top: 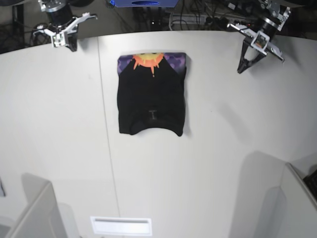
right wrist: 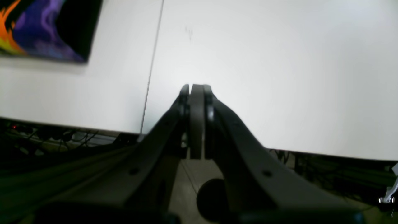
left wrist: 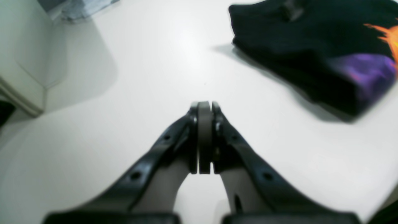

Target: Fold the T-shirt properly

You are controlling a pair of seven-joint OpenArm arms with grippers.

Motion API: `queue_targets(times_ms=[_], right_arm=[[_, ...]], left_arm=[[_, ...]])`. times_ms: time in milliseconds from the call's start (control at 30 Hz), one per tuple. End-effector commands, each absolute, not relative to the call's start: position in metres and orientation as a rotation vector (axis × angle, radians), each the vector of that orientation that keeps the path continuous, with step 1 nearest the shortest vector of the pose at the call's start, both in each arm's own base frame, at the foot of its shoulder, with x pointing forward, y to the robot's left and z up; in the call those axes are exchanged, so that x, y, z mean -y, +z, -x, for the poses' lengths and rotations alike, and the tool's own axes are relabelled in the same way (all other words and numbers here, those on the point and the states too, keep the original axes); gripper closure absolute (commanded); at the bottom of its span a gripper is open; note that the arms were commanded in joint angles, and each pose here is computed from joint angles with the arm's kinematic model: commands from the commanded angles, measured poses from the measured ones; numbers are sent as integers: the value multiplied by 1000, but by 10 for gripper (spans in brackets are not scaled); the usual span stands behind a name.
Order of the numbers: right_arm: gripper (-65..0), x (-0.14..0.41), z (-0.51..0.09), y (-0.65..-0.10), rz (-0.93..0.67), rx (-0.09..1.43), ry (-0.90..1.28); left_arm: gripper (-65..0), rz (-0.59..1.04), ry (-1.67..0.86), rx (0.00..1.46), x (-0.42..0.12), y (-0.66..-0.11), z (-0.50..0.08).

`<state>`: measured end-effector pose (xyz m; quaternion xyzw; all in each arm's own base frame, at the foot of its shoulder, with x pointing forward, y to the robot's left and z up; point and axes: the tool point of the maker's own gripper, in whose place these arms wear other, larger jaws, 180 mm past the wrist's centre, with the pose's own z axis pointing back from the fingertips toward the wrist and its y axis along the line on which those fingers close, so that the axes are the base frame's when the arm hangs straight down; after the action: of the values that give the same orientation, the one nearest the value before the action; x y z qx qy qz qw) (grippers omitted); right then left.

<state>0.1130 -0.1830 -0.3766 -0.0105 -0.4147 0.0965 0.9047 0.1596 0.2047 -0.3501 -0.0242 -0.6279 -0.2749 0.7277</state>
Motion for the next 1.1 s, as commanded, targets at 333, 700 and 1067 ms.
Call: queue_targets(times_ms=[333,700,1067], right_arm=[[0,183,-36,-381,17,700,297],[0,145,63,-443,-142,293,392],[0,118,89,-549,-202,90,381]], left_arm=[[0,-16,-653,1367,-225,-364,-34],[0,12,-422,1015,-227,-430,89],[0,77,-254,712,-215,-519,146]])
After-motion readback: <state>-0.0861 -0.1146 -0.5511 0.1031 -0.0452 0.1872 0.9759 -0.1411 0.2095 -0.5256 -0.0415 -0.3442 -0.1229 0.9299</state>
